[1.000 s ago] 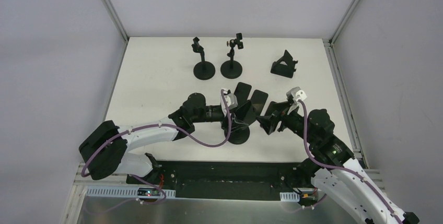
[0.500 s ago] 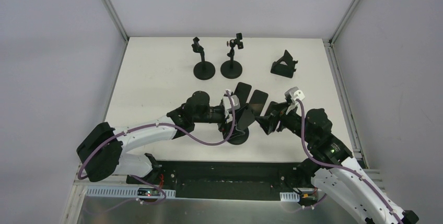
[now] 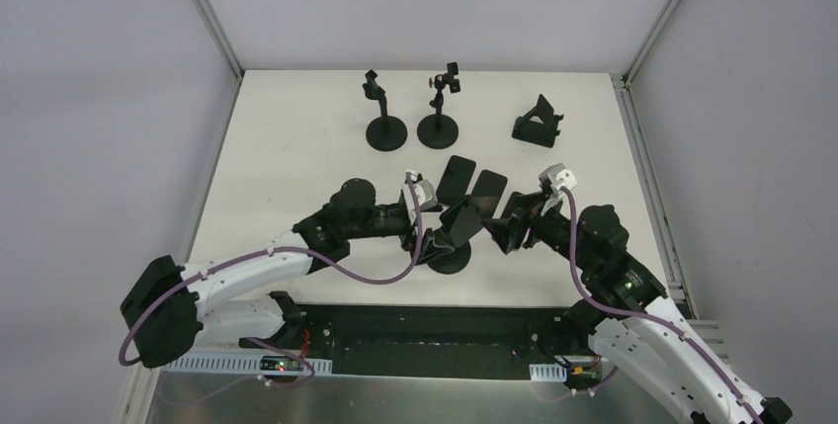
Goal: Remove the phone from the phone stand
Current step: Adjust the phone stand with the phone at the center of the board, then remove the phone from the phone stand.
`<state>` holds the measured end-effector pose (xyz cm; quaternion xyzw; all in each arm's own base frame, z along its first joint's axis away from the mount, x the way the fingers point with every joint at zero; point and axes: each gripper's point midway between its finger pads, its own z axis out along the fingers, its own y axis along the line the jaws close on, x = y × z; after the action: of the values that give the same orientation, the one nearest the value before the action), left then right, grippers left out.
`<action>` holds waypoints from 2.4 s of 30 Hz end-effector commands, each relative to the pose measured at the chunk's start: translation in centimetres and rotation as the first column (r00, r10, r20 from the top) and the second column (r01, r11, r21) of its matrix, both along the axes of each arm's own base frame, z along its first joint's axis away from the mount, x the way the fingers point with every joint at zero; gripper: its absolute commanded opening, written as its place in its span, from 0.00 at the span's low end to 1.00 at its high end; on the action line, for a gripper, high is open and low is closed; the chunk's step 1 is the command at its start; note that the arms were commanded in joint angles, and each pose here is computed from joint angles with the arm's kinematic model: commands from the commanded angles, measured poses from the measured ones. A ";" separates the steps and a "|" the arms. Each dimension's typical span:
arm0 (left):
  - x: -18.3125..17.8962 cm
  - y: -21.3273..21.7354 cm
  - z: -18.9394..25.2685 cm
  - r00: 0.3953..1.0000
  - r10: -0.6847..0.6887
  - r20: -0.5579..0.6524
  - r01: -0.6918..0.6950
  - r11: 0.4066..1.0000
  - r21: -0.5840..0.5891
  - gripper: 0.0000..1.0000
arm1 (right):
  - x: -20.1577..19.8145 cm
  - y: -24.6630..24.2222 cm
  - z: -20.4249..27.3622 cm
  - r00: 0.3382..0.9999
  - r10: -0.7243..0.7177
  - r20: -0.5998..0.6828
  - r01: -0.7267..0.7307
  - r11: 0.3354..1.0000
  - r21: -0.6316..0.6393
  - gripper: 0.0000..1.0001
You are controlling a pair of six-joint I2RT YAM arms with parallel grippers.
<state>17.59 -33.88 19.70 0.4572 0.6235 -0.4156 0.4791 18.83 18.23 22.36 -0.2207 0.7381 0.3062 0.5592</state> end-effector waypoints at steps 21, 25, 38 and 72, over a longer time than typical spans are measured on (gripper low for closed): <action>2.9 13.8 -4.8 0.671 0.722 -0.168 -0.664 0.686 0.295 0.99 | 0.5 0.6 1.9 0.995 0.036 0.093 -0.035 0.999 -0.006 0.92; 3.2 14.1 -2.2 0.680 0.719 -0.146 -0.690 0.694 0.204 0.99 | 0.5 0.3 1.9 0.996 0.027 0.090 -0.026 1.000 -0.007 0.92; 2.3 10.6 2.6 0.848 0.523 -0.083 -0.526 0.851 -0.016 0.99 | -0.7 0.1 2.5 0.994 0.066 0.086 -0.064 0.998 -0.028 0.92; 2.3 11.0 1.8 0.861 0.508 -0.009 -0.508 0.861 -0.005 0.99 | -0.7 6.9 5.8 0.913 0.195 0.359 -0.152 0.978 -0.145 0.97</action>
<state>19.75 -22.59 20.45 0.2650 0.7409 -0.2686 0.5556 18.66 24.56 25.07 -0.3896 0.6385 0.2363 0.6202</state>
